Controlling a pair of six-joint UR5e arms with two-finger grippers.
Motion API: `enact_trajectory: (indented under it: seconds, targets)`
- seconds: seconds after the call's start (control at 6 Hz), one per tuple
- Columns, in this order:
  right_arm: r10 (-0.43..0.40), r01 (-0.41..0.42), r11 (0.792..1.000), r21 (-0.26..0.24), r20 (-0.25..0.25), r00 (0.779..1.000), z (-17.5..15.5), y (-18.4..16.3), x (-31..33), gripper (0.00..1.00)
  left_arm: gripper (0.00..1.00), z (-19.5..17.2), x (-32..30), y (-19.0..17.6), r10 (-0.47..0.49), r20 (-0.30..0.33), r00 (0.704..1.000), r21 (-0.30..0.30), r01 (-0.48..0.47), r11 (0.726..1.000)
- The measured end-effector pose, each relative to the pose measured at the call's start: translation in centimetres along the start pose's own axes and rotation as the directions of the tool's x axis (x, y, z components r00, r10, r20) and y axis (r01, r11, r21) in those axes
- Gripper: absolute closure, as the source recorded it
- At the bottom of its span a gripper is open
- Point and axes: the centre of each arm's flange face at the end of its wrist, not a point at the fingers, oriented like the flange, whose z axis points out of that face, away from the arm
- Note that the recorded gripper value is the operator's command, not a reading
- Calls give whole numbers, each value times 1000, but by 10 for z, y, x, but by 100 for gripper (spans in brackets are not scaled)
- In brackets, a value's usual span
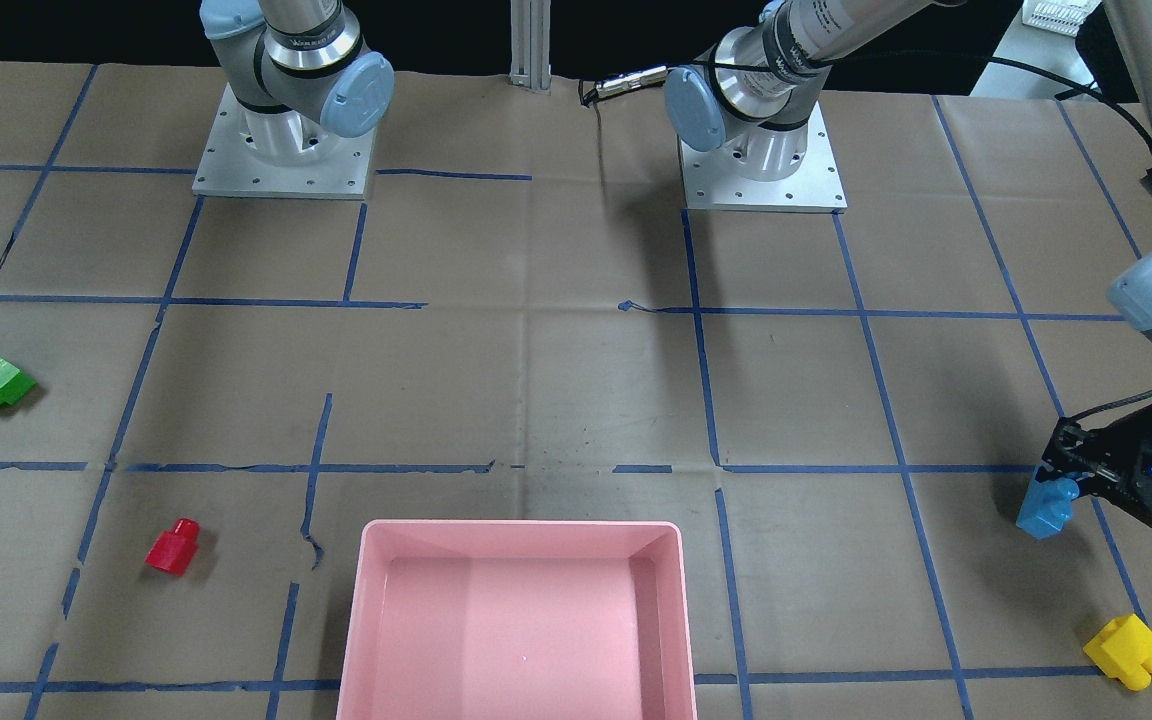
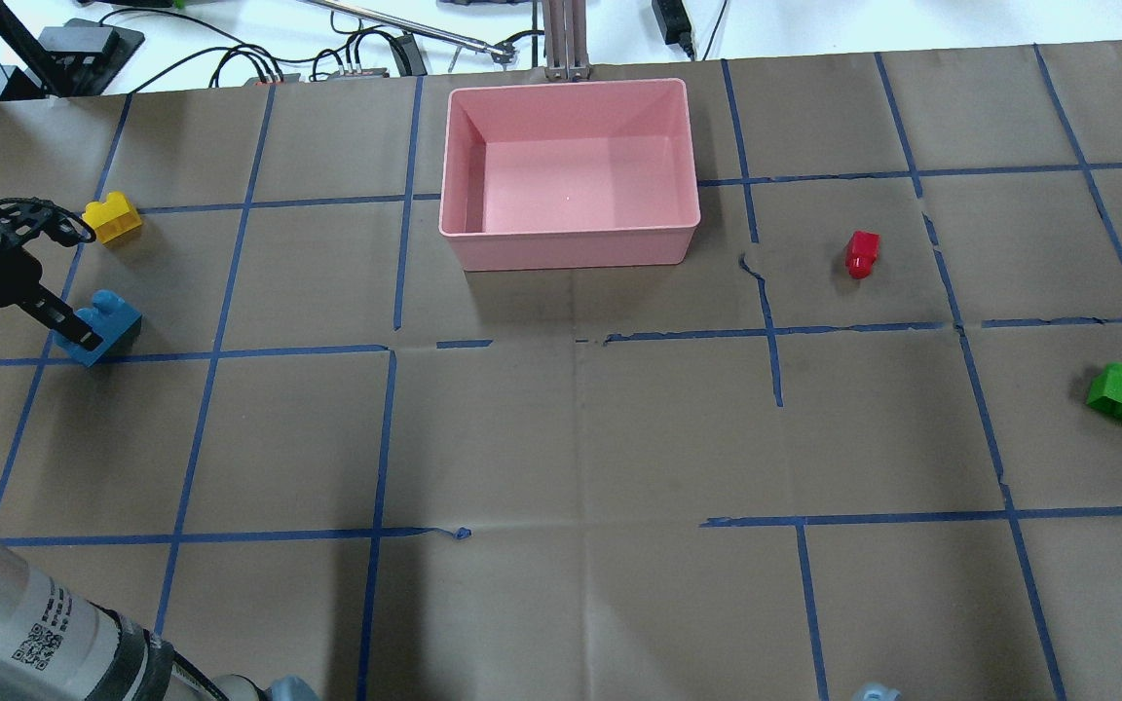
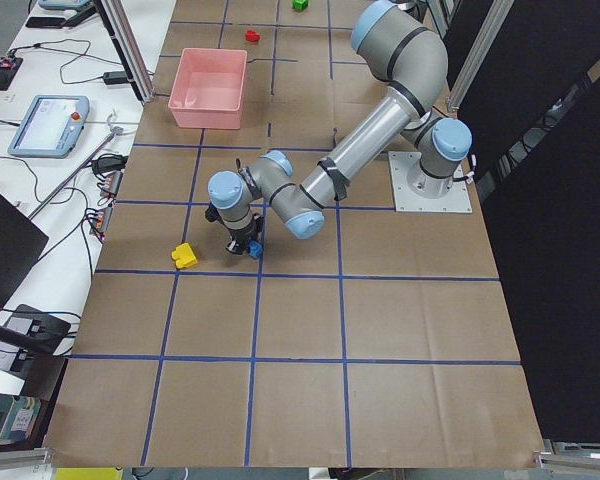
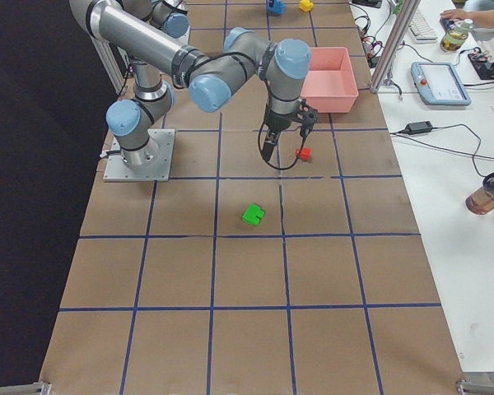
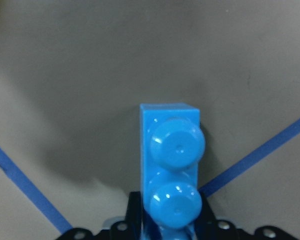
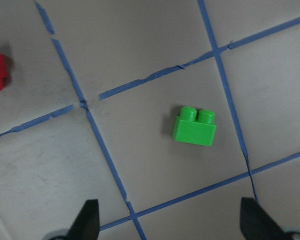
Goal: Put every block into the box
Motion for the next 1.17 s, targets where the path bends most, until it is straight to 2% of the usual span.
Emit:
enact_trajectory:
  seconds: [0.17,0.33,0.5,0.67,0.83,1.0,1.17]
  targets:
    - [45,-45,999,-20,-10,999,19,-11,31,1,100,-28,19,-40,70,42,997,9,-70,997]
    - [86,-86,995,-40,-6,996,42,-22,57,1,100,-58,55,-98,171,86,981,17,-173,985]
    - [111,-111,992,-54,-3,994,70,-32,72,1,100,-83,101,-158,274,125,954,22,-279,960]
    - [123,-123,991,-45,-4,992,103,-34,75,1,100,-104,151,-212,366,165,916,28,-375,926]
    - [129,-129,992,-10,-8,992,138,-29,71,1,100,-123,200,-259,423,204,883,40,-440,897]
    - [128,-128,991,26,-13,992,169,-20,63,1,100,-137,246,-297,440,234,867,60,-465,883]
    - [126,-125,991,37,-12,992,191,-11,58,1,100,-144,282,-322,450,248,858,75,-480,874]
